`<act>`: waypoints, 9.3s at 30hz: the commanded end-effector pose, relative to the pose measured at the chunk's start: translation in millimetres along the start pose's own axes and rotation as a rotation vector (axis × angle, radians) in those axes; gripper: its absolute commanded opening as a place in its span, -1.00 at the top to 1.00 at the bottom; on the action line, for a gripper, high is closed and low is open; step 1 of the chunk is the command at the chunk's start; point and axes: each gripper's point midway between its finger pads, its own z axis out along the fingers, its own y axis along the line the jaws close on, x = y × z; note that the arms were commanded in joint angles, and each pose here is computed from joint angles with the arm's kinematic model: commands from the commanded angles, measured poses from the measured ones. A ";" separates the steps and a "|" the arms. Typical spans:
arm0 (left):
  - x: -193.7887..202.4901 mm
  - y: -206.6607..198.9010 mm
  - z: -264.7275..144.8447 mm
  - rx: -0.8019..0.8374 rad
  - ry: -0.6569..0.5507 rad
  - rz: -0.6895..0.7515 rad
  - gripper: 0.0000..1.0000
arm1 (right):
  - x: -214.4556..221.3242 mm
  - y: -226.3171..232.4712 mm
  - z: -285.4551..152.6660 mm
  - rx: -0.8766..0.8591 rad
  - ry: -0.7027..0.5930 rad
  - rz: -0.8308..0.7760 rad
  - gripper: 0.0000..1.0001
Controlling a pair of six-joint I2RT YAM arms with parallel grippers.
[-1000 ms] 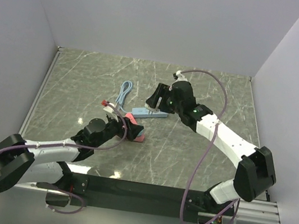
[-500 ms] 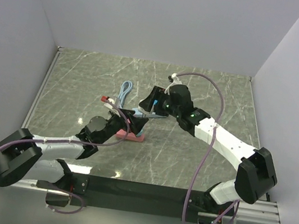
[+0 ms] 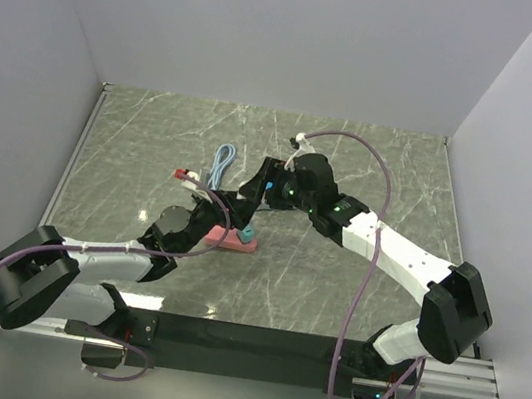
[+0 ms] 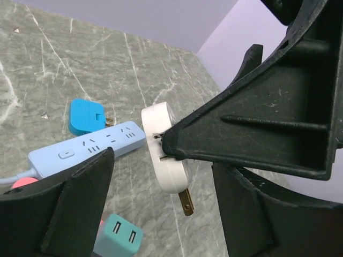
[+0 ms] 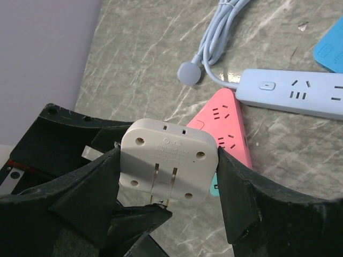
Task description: Insert the plug
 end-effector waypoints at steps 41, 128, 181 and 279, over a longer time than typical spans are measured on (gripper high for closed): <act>-7.1 -89.0 -32.3 0.562 0.149 0.143 0.99 | -20.8 45.2 -105.4 -0.614 -0.068 -0.632 -0.72; 54.7 132.3 -74.5 -0.469 0.284 -0.084 -0.28 | 7.5 -14.5 81.0 0.086 0.403 -0.321 1.00; 81.3 126.1 -68.5 -0.412 0.381 -0.128 0.08 | 46.3 -31.1 100.6 0.209 0.471 -0.402 1.00; 92.8 128.4 -66.1 -0.411 0.426 -0.131 0.19 | 141.5 -83.8 96.0 0.374 0.705 -0.474 1.00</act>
